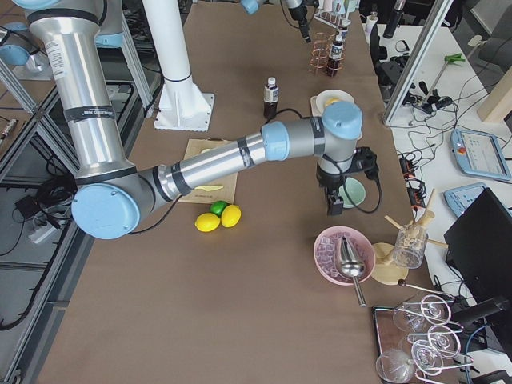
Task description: Place tea on tray
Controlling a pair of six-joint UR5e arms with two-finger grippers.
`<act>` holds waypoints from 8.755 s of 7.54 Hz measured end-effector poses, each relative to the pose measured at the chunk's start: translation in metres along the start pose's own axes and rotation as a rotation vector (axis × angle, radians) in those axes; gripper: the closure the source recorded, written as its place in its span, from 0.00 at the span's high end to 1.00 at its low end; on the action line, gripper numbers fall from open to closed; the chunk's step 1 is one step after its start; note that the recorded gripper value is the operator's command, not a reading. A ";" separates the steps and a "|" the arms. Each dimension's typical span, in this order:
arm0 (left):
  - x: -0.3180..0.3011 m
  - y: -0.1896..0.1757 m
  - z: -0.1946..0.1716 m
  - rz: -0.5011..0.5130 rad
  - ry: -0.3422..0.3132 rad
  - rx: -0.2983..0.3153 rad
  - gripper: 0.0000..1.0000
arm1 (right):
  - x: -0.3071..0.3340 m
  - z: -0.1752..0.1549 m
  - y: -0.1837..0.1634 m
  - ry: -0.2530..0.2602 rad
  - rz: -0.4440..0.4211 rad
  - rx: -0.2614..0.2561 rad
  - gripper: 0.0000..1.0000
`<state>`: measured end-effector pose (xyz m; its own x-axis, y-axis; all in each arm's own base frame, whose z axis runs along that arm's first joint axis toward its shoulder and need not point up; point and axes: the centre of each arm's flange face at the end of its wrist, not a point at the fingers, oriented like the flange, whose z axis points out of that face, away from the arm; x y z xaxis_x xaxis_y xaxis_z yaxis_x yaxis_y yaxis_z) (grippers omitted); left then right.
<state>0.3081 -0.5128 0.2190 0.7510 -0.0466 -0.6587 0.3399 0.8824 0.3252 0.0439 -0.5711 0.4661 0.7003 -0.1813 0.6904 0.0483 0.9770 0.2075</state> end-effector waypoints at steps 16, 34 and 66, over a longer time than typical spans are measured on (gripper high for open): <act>-0.483 -0.045 0.023 0.107 -0.036 -0.307 0.97 | -0.658 0.061 0.030 -0.045 0.039 0.050 0.95; -0.492 -0.048 0.037 0.109 -0.037 -0.305 0.97 | -0.691 0.107 0.057 -0.023 0.109 0.046 0.00; -0.491 -0.070 0.053 0.109 -0.035 -0.307 0.97 | -0.440 0.045 -0.115 0.033 0.128 0.035 1.00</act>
<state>-0.0542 -0.5763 0.5560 0.7945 0.0446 -0.6056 0.0739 0.9828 0.1692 -0.3018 -0.6086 0.1697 0.7224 -0.0511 0.6896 -0.0675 0.9873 0.1439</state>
